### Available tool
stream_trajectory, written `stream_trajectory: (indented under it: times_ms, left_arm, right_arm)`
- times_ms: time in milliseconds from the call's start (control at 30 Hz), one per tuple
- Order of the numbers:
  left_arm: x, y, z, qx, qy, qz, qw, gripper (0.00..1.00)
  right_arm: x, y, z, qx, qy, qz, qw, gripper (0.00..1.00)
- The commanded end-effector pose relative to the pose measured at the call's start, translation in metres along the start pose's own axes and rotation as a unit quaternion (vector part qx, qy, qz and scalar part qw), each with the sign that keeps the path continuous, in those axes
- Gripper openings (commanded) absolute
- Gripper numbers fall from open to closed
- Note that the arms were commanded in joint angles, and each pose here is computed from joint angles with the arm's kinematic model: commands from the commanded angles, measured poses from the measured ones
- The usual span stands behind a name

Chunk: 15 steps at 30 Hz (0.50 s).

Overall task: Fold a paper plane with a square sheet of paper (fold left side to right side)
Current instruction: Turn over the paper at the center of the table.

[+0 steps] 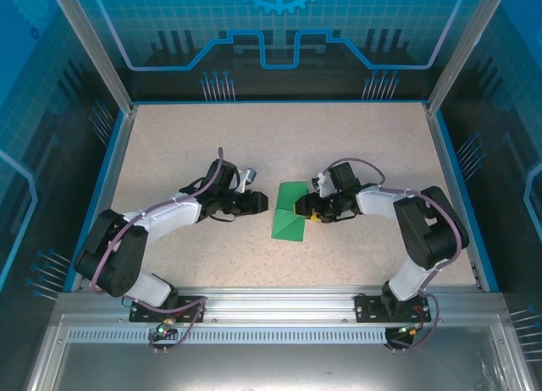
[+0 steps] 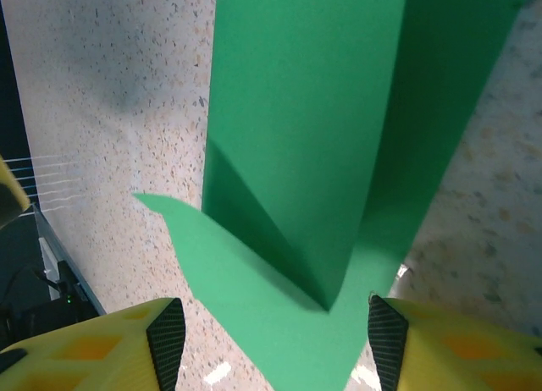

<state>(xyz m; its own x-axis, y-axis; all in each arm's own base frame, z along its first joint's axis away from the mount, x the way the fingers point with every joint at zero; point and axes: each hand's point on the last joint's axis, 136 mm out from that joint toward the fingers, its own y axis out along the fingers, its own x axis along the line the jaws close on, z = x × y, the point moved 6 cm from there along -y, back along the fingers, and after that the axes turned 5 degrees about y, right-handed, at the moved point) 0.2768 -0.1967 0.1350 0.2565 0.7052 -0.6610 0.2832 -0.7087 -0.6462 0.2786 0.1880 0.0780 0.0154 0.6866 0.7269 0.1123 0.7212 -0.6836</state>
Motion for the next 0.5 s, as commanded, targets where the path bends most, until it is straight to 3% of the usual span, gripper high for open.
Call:
stream_trajectory:
  times_ms: [0,267,467]
  left_arm:
    - [0.003,-0.006,0.0,-0.016,-0.004,-0.007,1.0,0.44]
    - [0.001,-0.013,-0.001,-0.024,-0.001,-0.015,1.0,0.46]
    - [-0.007,-0.032,-0.009,-0.059,0.003,-0.019,0.998,0.57]
  right_arm:
    - [0.017,0.007,-0.008,0.001,-0.014,-0.032,0.999,0.59]
    - [0.019,0.021,-0.011,0.018,-0.01,-0.045,0.999,0.46]
    - [0.027,0.012,-0.016,0.01,-0.012,-0.076,0.997,0.14]
